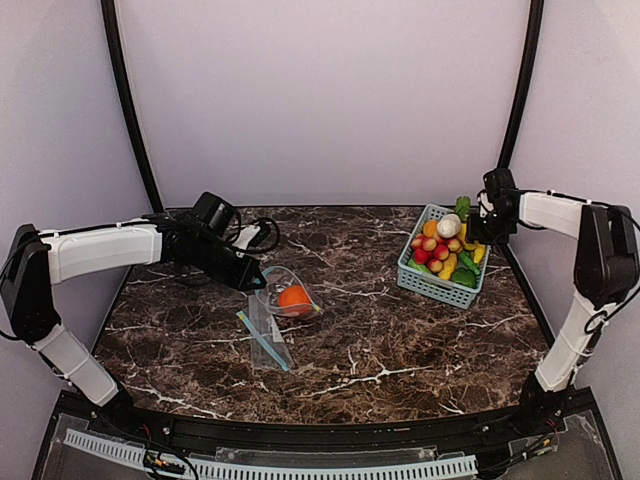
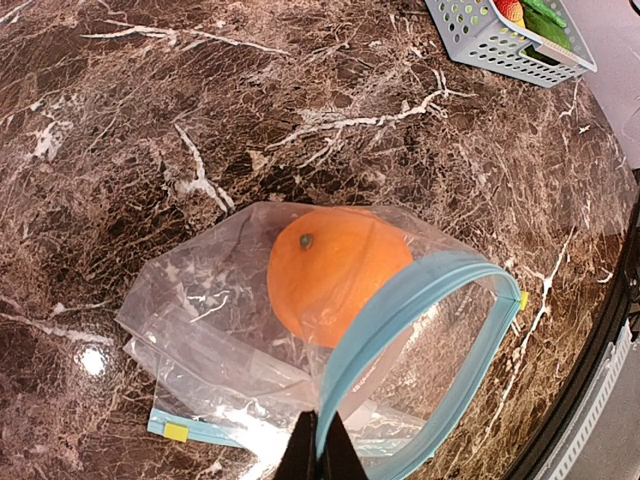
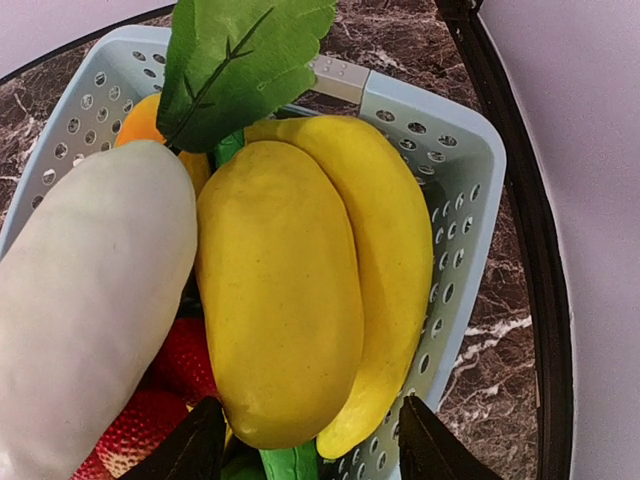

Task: Place the food in the zip-top bag and seal the zipper
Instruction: Adjust the zipper food storage bag at the center of the board, then pick up the fake fruit from the bin.

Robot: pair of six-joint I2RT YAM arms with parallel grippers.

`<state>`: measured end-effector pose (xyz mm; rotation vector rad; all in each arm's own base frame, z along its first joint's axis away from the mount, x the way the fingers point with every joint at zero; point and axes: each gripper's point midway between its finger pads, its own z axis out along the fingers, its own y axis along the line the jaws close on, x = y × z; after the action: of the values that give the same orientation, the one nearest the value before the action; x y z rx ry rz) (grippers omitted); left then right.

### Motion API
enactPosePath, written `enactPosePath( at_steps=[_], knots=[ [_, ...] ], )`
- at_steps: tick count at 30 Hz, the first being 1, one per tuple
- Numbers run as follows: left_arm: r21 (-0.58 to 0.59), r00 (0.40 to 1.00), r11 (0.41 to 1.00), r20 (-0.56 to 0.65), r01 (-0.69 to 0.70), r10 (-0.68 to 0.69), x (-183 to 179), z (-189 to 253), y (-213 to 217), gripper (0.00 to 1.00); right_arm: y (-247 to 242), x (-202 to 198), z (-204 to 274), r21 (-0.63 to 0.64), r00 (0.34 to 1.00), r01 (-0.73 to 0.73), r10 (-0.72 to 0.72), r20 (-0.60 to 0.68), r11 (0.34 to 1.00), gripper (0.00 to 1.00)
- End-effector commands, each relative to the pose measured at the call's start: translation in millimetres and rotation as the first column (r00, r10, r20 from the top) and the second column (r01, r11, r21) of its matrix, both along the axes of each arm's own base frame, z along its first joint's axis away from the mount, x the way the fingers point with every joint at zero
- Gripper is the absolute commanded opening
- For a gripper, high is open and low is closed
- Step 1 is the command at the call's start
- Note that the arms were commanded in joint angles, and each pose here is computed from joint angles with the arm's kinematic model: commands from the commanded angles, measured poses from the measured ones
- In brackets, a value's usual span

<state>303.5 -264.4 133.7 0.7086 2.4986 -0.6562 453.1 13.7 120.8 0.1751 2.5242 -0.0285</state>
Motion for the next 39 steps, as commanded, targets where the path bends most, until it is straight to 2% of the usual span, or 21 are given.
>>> enactPosePath(
  at_steps=[1,11,15,22,25,32,39],
  knots=[
    [0.003,1.000,1.000,0.000,0.014,-0.014,-2.2,2.6,2.2,0.01,1.2,21.2,7.0,0.004,0.998,-0.026,0.026,0.056,1.000,0.57],
    [0.008,1.000,1.000,-0.004,0.015,-0.015,-2.2,1.7,2.2,0.01,2.9,29.6,-8.9,0.007,0.998,-0.038,0.038,0.045,0.999,0.56],
    [0.007,1.000,1.000,-0.002,0.014,-0.014,-1.8,2.4,2.6,0.01,0.6,30.4,-13.6,-0.005,0.999,-0.031,0.031,0.042,1.000,0.49],
    [0.009,1.000,1.000,-0.002,0.015,-0.015,-2.0,2.3,2.5,0.01,-0.4,31.6,-25.5,-0.013,0.999,-0.031,0.031,0.020,0.999,0.49],
    [0.010,1.000,1.000,-0.004,0.015,-0.015,-2.0,1.7,2.7,0.01,-1.4,31.9,-25.4,-0.018,0.999,-0.028,0.029,0.022,0.999,0.44],
    [0.009,1.000,1.000,-0.002,0.016,-0.016,-2.0,3.0,2.4,0.01,-3.4,19.2,-1.2,-0.021,0.998,-0.020,0.021,0.053,1.000,0.33],
    [-0.004,1.000,1.000,0.003,0.018,-0.018,-2.8,7.8,1.7,0.01,-4.0,-19.9,34.0,0.004,0.995,-0.008,0.008,0.096,1.000,0.30]
  ],
)
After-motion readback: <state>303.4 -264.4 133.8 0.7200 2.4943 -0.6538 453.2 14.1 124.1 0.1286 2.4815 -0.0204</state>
